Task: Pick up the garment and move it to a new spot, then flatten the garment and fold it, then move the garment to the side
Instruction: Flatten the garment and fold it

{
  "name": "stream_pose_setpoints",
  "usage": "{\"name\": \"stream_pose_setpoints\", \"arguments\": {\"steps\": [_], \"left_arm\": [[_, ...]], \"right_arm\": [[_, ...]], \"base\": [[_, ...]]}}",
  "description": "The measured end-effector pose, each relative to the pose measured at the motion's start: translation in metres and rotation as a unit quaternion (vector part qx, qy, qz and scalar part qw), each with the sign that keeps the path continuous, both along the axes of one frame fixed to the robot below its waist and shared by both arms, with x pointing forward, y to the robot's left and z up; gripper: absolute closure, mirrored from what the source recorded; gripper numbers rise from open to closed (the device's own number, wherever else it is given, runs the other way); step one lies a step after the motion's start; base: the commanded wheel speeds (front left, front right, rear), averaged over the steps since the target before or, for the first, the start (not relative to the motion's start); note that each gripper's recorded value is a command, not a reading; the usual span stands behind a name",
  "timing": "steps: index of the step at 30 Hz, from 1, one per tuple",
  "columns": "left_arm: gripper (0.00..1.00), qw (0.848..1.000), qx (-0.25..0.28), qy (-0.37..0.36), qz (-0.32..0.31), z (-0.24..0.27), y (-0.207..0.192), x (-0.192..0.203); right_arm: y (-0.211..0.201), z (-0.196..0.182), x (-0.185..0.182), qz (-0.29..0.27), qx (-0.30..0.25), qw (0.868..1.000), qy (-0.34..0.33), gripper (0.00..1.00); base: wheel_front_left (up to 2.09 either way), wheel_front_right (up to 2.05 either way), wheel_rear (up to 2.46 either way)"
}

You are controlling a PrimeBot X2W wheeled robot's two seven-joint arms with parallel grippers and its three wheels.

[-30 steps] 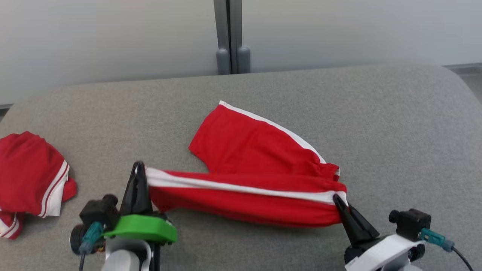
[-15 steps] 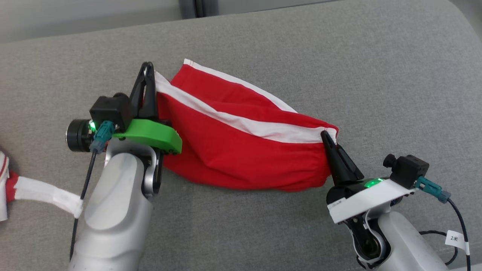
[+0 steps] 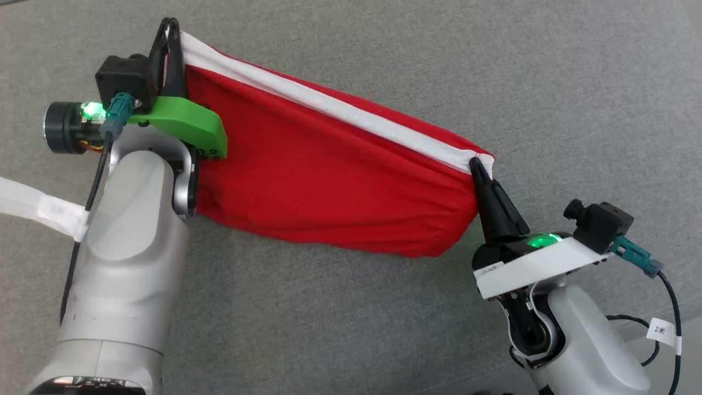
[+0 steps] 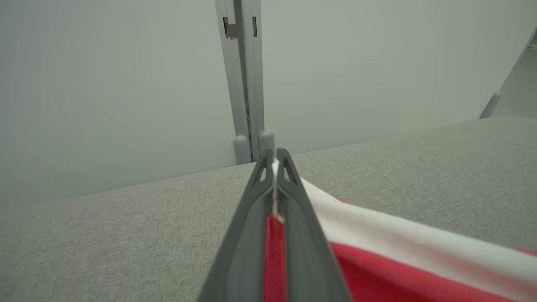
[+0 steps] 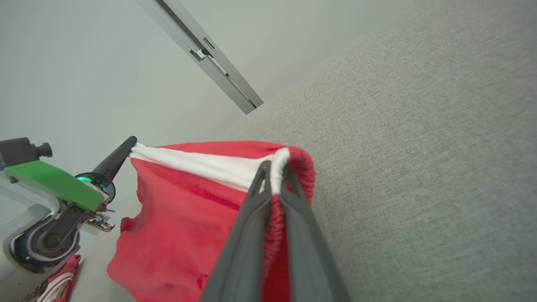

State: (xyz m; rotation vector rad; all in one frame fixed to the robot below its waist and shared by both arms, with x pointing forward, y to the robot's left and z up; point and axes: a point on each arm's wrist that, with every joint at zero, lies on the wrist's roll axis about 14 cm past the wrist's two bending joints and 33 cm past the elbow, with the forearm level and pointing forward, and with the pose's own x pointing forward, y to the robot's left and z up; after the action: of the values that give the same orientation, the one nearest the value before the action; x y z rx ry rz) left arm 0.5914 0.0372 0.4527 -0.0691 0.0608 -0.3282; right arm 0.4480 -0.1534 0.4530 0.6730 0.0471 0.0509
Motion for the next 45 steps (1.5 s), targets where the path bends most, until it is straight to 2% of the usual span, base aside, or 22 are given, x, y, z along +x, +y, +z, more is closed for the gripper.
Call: {"name": "stream_pose_setpoints", "arguments": {"steps": [6, 7, 8, 9, 10, 11, 12, 20, 28, 34, 35, 36, 37, 45], "left_arm": [[1.00, 0.999, 0.020, 0.040, -0.012, -0.035, -0.006, 0.003], [0.88, 0.999, 0.022, 0.046, -0.014, -0.039, -0.007, 0.002], [0.67, 0.998, 0.023, 0.051, -0.016, -0.042, -0.007, 0.000], [0.20, 0.998, 0.023, 0.056, -0.016, -0.044, -0.007, -0.001], [0.00, 0.998, 0.023, 0.056, -0.015, -0.043, -0.007, -0.002], [0.00, 0.998, 0.022, 0.054, -0.013, -0.041, -0.006, -0.002], [0.00, 0.998, 0.020, 0.053, -0.011, -0.039, -0.006, -0.003], [0.00, 0.998, 0.008, 0.057, 0.005, -0.031, 0.007, -0.020], [0.00, 0.992, 0.028, 0.124, 0.015, -0.064, 0.026, -0.056], [0.00, 0.982, 0.044, 0.185, 0.010, -0.089, 0.033, -0.074], [0.40, 0.980, 0.048, 0.196, 0.006, -0.091, 0.033, -0.076], [0.97, 0.979, 0.047, 0.200, 0.005, -0.092, 0.033, -0.077], [1.00, 0.978, 0.048, 0.204, 0.003, -0.093, 0.033, -0.079], [1.00, 0.980, 0.024, 0.198, 0.021, -0.084, 0.039, -0.093]], "right_arm": [[-0.004, -0.005, 0.001, -0.004, -0.008, 1.000, 0.006, 1.00], [-0.003, -0.006, 0.001, -0.003, -0.007, 1.000, 0.007, 1.00], [-0.002, -0.006, 0.001, -0.002, -0.006, 1.000, 0.007, 1.00], [-0.002, -0.005, 0.001, -0.002, -0.006, 1.000, 0.007, 1.00], [-0.002, -0.006, 0.001, -0.002, -0.007, 1.000, 0.007, 0.84], [-0.002, -0.005, 0.001, -0.002, -0.012, 1.000, 0.006, 0.45], [-0.003, -0.004, 0.001, -0.002, -0.014, 1.000, 0.005, 0.00], [-0.029, 0.004, -0.010, -0.034, -0.070, 0.997, -0.005, 0.00], [-0.063, 0.011, -0.025, -0.074, -0.139, 0.987, -0.006, 0.00], [-0.071, 0.011, -0.027, -0.082, -0.155, 0.984, -0.002, 0.00], [-0.071, 0.011, -0.028, -0.082, -0.157, 0.984, -0.001, 0.00], [-0.071, 0.011, -0.028, -0.083, -0.158, 0.984, -0.001, 0.00], [-0.072, 0.011, -0.028, -0.083, -0.160, 0.984, -0.002, 0.00], [-0.076, 0.014, -0.037, -0.086, -0.182, 0.980, 0.001, 0.00]], "base": [[0.00, 0.00, 0.00], [0.00, 0.00, 0.00], [0.00, 0.00, 0.00], [0.00, 0.00, 0.00], [0.00, 0.00, 0.00], [0.00, 0.00, 0.00], [0.00, 0.00, 0.00], [0.00, 0.00, 0.00], [0.00, 0.00, 0.00], [0.00, 0.00, 0.00], [0.00, 0.00, 0.00], [0.00, 0.00, 0.00], [0.00, 0.00, 0.00], [0.00, 0.00, 0.00]]}}
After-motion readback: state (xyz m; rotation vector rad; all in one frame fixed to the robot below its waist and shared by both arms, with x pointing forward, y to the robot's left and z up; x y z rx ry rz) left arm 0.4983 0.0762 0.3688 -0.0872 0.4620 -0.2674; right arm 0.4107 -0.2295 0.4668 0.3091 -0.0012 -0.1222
